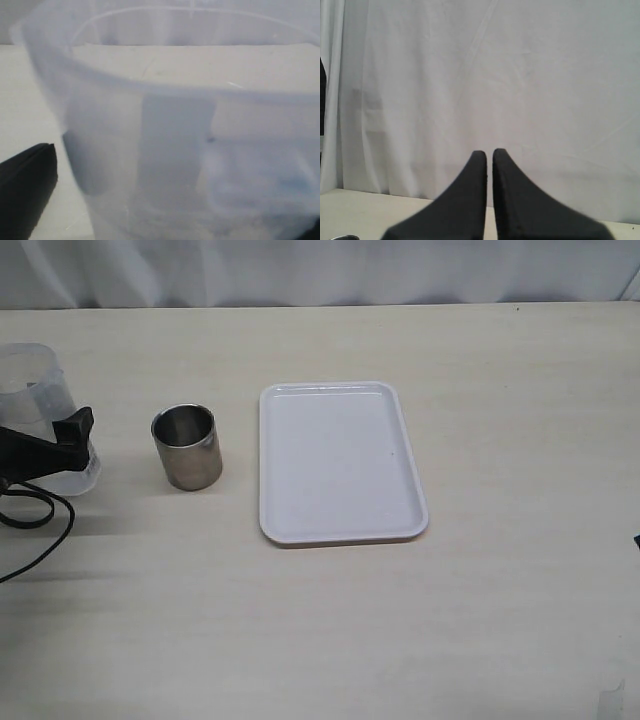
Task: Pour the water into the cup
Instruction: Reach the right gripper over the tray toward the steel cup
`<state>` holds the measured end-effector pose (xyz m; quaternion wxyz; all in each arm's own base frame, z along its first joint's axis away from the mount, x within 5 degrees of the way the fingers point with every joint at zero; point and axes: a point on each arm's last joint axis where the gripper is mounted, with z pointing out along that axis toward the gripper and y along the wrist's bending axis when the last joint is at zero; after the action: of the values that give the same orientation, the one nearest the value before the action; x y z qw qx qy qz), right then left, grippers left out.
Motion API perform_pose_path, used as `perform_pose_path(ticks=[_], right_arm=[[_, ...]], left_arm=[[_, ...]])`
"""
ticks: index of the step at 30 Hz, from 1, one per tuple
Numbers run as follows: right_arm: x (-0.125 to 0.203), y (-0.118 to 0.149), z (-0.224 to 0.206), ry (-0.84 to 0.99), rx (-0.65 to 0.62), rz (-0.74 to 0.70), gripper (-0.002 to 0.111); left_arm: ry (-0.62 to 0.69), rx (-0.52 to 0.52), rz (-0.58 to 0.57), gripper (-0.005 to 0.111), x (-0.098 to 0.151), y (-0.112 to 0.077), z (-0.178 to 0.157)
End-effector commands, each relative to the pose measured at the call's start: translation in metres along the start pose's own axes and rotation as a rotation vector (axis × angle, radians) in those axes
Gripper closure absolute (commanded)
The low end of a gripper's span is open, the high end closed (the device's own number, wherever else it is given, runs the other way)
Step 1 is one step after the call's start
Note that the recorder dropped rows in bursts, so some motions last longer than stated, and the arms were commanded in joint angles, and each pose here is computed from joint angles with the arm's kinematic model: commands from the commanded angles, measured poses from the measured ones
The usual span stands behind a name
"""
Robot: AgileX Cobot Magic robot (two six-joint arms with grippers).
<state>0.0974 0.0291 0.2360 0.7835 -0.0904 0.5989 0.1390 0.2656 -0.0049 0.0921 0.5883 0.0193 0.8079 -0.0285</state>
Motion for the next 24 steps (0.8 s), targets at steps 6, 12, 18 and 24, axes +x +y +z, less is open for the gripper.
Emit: perform_pose_path(ticks=[6,12,18,24], right_arm=[[0.002,-0.0004,0.0,0.014,0.002,-0.001,0.104],[0.002,-0.0004,0.0,0.014,0.002,-0.001,0.104],[0.002,-0.0004,0.0,0.014,0.002,-0.001,0.104],[0.002,-0.0004,0.0,0.014,0.002,-0.001,0.104]], left_arm=[[-0.016,0.017,0.004,0.004,-0.0014,-0.0028,0.001],[-0.039,0.018,0.007,0.004,-0.0061,-0.0026,0.0061],[-0.039,0.018,0.007,0.004,-0.0061,-0.0026,0.0061],[-0.039,0.02,0.008,0.005,-0.0061,-0.0028,0.0061]])
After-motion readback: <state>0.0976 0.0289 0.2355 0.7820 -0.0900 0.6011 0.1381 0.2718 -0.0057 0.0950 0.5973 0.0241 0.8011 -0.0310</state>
